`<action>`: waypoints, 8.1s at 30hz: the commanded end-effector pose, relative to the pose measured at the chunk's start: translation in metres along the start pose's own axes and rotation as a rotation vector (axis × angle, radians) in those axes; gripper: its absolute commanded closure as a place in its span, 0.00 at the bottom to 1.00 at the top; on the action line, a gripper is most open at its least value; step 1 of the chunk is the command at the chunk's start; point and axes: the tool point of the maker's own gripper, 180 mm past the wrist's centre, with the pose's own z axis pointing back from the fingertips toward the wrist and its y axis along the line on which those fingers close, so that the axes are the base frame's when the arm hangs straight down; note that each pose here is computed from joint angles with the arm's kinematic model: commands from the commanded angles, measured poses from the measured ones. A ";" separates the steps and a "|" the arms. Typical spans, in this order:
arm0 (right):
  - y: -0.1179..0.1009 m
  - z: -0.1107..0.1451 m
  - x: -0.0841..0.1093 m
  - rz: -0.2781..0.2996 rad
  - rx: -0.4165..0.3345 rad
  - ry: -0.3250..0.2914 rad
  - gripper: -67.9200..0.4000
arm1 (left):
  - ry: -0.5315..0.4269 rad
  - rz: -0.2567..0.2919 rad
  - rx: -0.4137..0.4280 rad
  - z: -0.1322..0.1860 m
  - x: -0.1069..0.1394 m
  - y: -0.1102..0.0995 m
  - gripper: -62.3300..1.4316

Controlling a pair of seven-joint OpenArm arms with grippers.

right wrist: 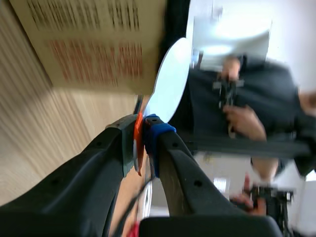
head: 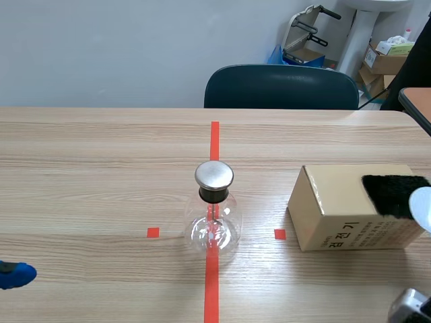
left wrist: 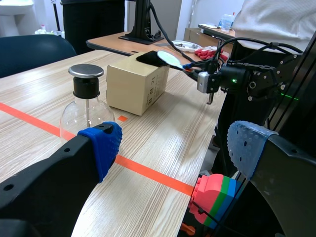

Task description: Do the electroscope experiment

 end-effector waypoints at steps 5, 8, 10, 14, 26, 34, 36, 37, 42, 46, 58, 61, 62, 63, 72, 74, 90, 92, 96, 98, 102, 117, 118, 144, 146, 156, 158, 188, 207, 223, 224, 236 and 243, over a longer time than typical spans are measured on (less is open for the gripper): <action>-0.007 0.002 0.027 0.039 -0.030 -0.172 0.97 | -0.041 0.003 -0.008 -0.005 0.009 -0.002 0.25; -0.006 0.004 0.034 0.040 -0.031 -0.210 0.97 | -0.042 0.003 -0.008 -0.005 0.009 -0.002 0.25; -0.007 0.002 0.025 0.039 -0.032 -0.161 0.97 | -0.042 0.003 -0.008 -0.005 0.009 -0.002 0.25; -0.008 0.000 0.003 0.038 -0.034 -0.042 0.97 | -0.041 0.003 -0.008 -0.005 0.009 -0.002 0.25; -0.007 0.001 0.024 0.037 -0.036 -0.143 0.97 | -0.041 0.003 -0.008 -0.005 0.009 -0.002 0.25; -0.007 0.001 0.023 0.037 -0.037 -0.138 0.97 | -0.042 0.002 -0.008 -0.005 0.009 -0.002 0.25; -0.007 0.001 0.023 0.037 -0.037 -0.138 0.97 | -0.044 0.000 -0.009 -0.005 0.009 -0.001 0.25; -0.007 0.001 0.023 0.036 -0.037 -0.138 0.97 | -0.043 0.000 -0.009 -0.005 0.009 -0.001 0.25; -0.020 -0.005 0.020 0.041 -0.075 -0.117 0.97 | -0.045 -0.005 -0.009 -0.006 0.010 0.000 0.25; -0.044 -0.017 0.015 0.028 -0.125 -0.084 0.97 | -0.046 -0.018 -0.010 -0.008 0.010 0.003 0.25; -0.123 -0.036 0.036 -0.012 -0.304 -0.052 0.97 | 0.040 -0.129 0.024 -0.046 -0.010 0.034 0.76; -0.138 -0.042 0.045 -0.041 -0.328 -0.042 0.97 | 0.059 -0.158 0.038 -0.059 -0.014 0.044 0.82; -0.142 -0.044 0.048 -0.046 -0.333 -0.041 0.97 | 0.065 -0.166 0.044 -0.064 -0.016 0.047 0.84; -0.146 -0.045 0.053 -0.051 -0.340 -0.045 0.97 | 0.067 -0.176 0.051 -0.068 -0.017 0.051 0.85; -0.150 -0.048 0.100 -0.067 -0.342 -0.096 0.97 | 0.109 -0.231 0.164 -0.094 -0.040 0.101 0.89; -0.151 -0.047 0.110 -0.069 -0.354 -0.110 0.97 | 0.113 -0.236 0.187 -0.097 -0.045 0.111 0.89; -0.137 -0.037 0.174 -0.026 -0.325 -0.203 0.97 | 0.190 -0.219 0.231 -0.113 -0.104 0.134 0.89; -0.130 -0.038 0.177 -0.021 -0.310 -0.200 0.97 | 0.203 -0.213 0.228 -0.115 -0.112 0.133 0.89; -0.116 -0.043 0.178 -0.006 -0.285 -0.187 0.97 | 0.206 -0.207 0.222 -0.118 -0.119 0.132 0.91; -0.110 -0.046 0.177 -0.001 -0.274 -0.178 0.97 | 0.209 -0.209 0.222 -0.119 -0.122 0.132 0.91; -0.102 -0.051 0.175 0.014 -0.259 -0.166 0.97 | 0.193 -0.209 0.222 -0.119 -0.120 0.132 0.91; -0.097 -0.055 0.174 0.022 -0.252 -0.163 0.97 | 0.210 -0.230 0.190 -0.120 -0.123 0.127 0.91; -0.097 -0.055 0.174 0.022 -0.252 -0.163 0.97 | 0.210 -0.230 0.190 -0.120 -0.123 0.127 0.91; -0.097 -0.055 0.174 0.022 -0.252 -0.162 0.97 | 0.230 -0.225 0.194 -0.118 -0.127 0.126 0.91; -0.097 -0.055 0.174 0.022 -0.252 -0.162 0.97 | 0.240 -0.224 0.195 -0.117 -0.129 0.127 0.91; -0.097 -0.055 0.174 0.022 -0.251 -0.162 0.97 | 0.228 -0.219 0.193 -0.121 -0.128 0.125 0.91; -0.096 -0.055 0.174 0.022 -0.249 -0.162 0.97 | 0.228 -0.220 0.193 -0.121 -0.128 0.125 0.91; -0.096 -0.055 0.174 0.022 -0.248 -0.162 0.97 | 0.228 -0.221 0.193 -0.121 -0.128 0.125 0.91; -0.096 -0.055 0.173 0.023 -0.249 -0.161 0.97 | 0.229 -0.221 0.193 -0.121 -0.128 0.125 0.91; -0.096 -0.055 0.174 0.023 -0.249 -0.162 0.97 | 0.229 -0.221 0.193 -0.121 -0.128 0.125 0.91; -0.096 -0.055 0.174 0.024 -0.249 -0.162 0.97 | 0.229 -0.221 0.193 -0.121 -0.128 0.125 0.91; -0.096 -0.054 0.178 0.031 -0.249 -0.193 0.97 | 0.229 -0.221 0.193 -0.121 -0.128 0.125 0.91; -0.096 -0.053 0.182 0.033 -0.248 -0.212 0.97 | 0.229 -0.221 0.193 -0.121 -0.128 0.125 0.91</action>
